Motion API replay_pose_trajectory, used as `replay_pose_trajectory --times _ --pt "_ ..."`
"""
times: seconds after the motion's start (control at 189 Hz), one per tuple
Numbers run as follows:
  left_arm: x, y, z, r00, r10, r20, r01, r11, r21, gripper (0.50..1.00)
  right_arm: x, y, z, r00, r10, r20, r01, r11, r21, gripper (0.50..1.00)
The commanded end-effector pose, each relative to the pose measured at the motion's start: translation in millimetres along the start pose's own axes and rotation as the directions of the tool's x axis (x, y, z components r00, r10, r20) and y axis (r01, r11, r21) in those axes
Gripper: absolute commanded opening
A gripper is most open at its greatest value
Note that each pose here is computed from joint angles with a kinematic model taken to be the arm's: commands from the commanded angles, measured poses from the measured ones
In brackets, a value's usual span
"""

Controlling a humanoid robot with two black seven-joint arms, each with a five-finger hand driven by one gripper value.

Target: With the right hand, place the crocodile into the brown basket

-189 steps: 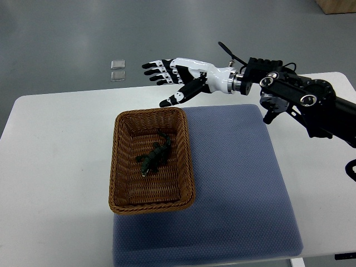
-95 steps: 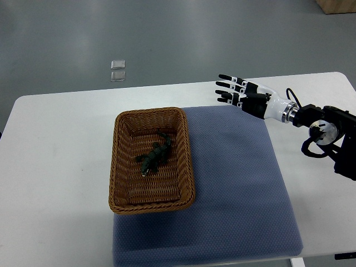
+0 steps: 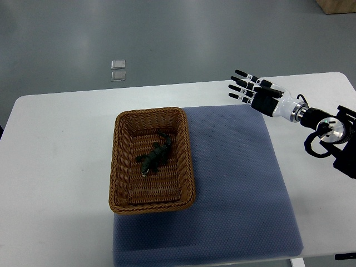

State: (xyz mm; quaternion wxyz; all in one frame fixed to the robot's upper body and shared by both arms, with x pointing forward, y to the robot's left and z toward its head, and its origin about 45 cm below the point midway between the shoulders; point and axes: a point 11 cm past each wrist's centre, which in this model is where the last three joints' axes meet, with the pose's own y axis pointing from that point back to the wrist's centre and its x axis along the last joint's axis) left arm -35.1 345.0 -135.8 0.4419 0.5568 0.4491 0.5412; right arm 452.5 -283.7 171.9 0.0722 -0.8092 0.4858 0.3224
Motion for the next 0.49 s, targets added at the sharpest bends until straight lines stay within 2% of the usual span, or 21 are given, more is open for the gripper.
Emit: replay_pose_trajectory --times 0.0,0.48 --pt "0.0 0.0 0.0 1.000 0.000 0.000 0.000 1.000 0.000 1.000 -0.9 -0.8 -0.5 1.000 -0.002 0.000 0.002 1.000 0.005 0.928" --pt "0.0 0.0 0.0 1.000 0.000 0.000 0.000 1.000 0.000 1.000 -0.7 -0.4 3.6 1.000 -0.003 0.009 0.003 1.000 0.004 0.928"
